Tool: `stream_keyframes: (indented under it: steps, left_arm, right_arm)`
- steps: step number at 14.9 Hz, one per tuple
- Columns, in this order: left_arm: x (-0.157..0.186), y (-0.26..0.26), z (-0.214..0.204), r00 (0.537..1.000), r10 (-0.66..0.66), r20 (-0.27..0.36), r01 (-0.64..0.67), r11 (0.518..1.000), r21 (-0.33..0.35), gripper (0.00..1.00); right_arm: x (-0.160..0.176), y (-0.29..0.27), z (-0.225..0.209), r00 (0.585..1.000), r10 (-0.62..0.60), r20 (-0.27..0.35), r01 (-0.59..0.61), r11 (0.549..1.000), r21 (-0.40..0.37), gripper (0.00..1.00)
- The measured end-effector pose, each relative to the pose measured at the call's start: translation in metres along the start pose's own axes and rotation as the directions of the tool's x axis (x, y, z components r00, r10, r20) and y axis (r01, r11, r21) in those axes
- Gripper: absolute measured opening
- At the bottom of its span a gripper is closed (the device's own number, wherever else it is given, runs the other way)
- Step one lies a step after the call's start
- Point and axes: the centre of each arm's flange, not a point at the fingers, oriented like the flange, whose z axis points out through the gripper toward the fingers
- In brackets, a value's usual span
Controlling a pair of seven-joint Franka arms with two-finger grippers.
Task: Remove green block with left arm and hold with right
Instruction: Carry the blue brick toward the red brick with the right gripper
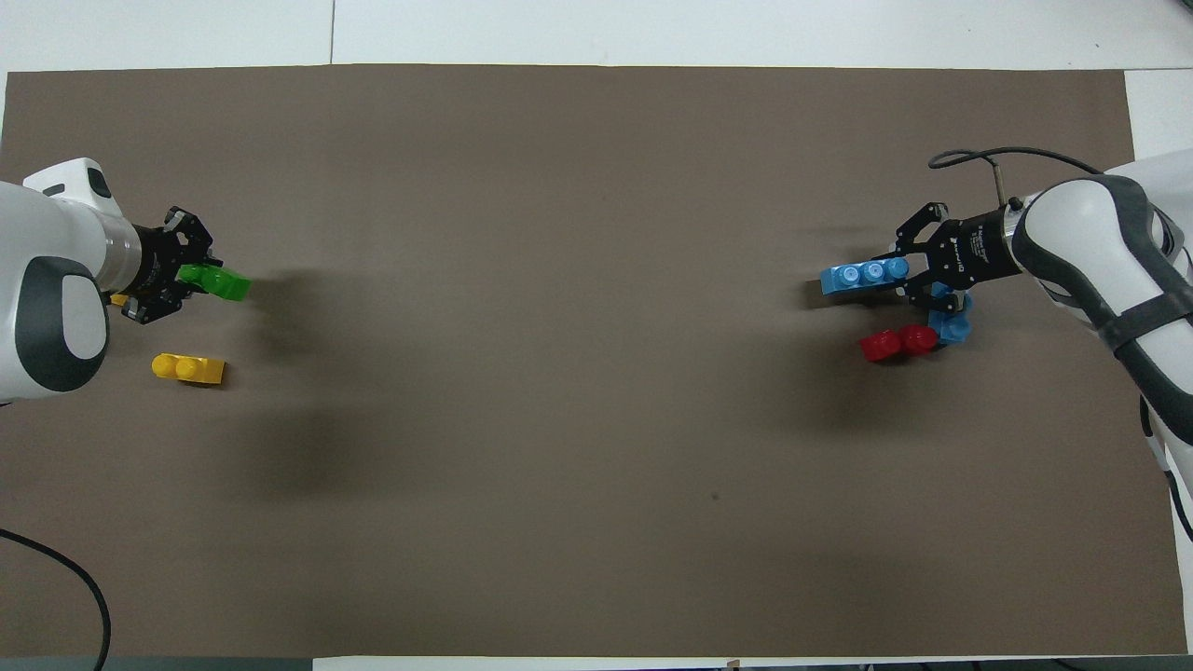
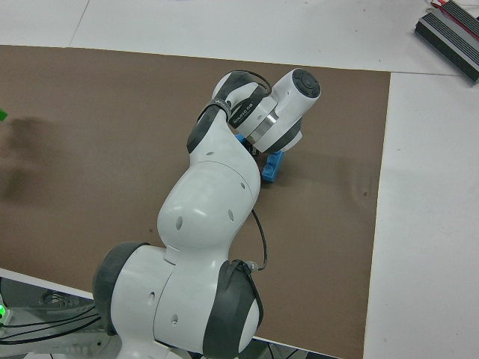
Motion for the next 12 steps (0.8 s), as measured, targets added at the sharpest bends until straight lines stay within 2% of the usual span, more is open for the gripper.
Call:
stream_keyframes:
  steps: [7, 8, 12]
  left_arm:
    - [0.017, -0.006, 0.031, 1.000, 0.017, -0.011, -0.018, 1.000, -0.015, 0.35]
    - [0.017, -0.006, 0.033, 1.000, 0.020, -0.011, -0.021, 1.000, -0.015, 0.35]
    - [0.019, -0.006, 0.036, 1.000, 0.027, -0.015, -0.027, 0.999, -0.020, 0.35]
  right_arm:
    - [0.006, 0.004, 0.006, 1.000, -0.007, -0.007, 0.007, 1.000, 0.000, 0.35]
    - [0.006, 0.005, 0.007, 1.000, -0.007, -0.007, 0.007, 1.000, -0.002, 0.39]
    - [0.006, 0.005, 0.008, 1.000, -0.006, -0.006, 0.006, 1.000, -0.005, 0.78]
